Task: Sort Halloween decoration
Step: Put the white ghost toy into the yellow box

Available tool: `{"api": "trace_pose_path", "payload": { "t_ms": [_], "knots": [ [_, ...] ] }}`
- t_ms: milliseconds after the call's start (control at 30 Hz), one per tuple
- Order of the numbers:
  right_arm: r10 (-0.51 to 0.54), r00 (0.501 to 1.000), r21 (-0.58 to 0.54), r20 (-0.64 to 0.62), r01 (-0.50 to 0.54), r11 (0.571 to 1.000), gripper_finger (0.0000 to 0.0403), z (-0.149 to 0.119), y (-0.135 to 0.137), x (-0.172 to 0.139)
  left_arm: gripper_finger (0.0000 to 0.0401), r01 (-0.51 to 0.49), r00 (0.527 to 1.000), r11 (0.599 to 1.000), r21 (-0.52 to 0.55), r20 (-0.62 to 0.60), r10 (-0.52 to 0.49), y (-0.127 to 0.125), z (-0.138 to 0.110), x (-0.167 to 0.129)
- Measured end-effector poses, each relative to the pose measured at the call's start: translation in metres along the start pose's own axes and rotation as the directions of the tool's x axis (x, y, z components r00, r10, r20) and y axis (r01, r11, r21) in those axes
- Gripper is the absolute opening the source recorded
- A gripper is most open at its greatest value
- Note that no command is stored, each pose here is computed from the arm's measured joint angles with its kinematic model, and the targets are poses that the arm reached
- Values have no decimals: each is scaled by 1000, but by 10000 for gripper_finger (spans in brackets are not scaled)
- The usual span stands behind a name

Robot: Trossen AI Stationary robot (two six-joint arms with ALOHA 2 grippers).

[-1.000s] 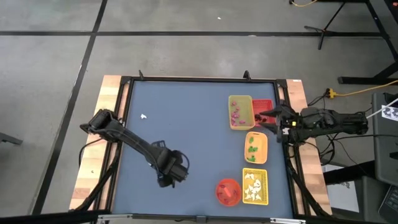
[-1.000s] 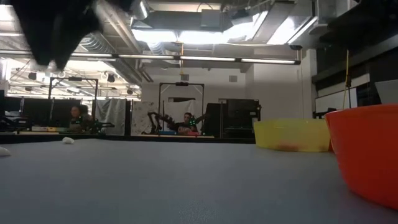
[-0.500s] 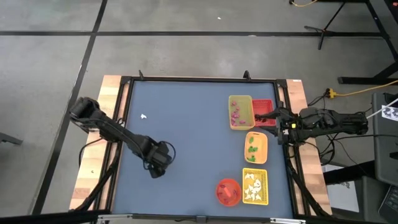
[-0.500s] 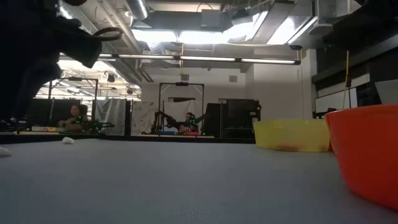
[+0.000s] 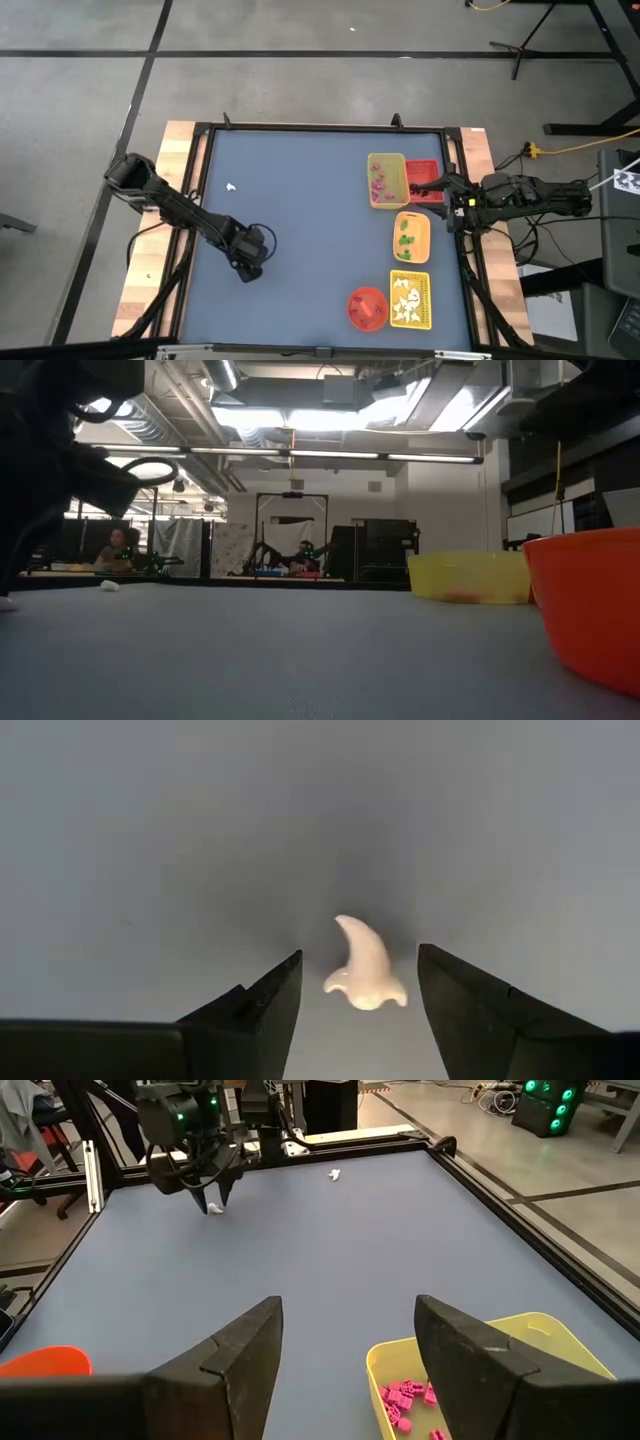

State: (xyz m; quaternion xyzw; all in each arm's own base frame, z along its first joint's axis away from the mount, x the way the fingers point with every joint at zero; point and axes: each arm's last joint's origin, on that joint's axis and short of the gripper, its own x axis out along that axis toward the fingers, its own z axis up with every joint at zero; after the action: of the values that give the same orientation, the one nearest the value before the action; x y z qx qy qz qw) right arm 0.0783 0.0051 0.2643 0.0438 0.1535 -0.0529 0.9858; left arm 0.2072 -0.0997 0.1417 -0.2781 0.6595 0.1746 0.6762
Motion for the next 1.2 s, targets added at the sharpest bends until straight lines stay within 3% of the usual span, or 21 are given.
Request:
{"api": "trace_pose_path", "payload": {
  "t_ms": [367,800,1200],
  "knots": [
    [0,1000,1,1,0,1000,225,0,0,0,180,-22,1000,1000,-12,-12,22,6,-5,6],
    [0,1000,1,1,0,1000,225,0,0,0,86,-27,1000,1000,-13,3,27,7,-4,7],
    [0,1000,1,1,0,1000,225,0,0,0,73,8,1000,1000,-19,20,-8,4,-2,7]
  ]
}}
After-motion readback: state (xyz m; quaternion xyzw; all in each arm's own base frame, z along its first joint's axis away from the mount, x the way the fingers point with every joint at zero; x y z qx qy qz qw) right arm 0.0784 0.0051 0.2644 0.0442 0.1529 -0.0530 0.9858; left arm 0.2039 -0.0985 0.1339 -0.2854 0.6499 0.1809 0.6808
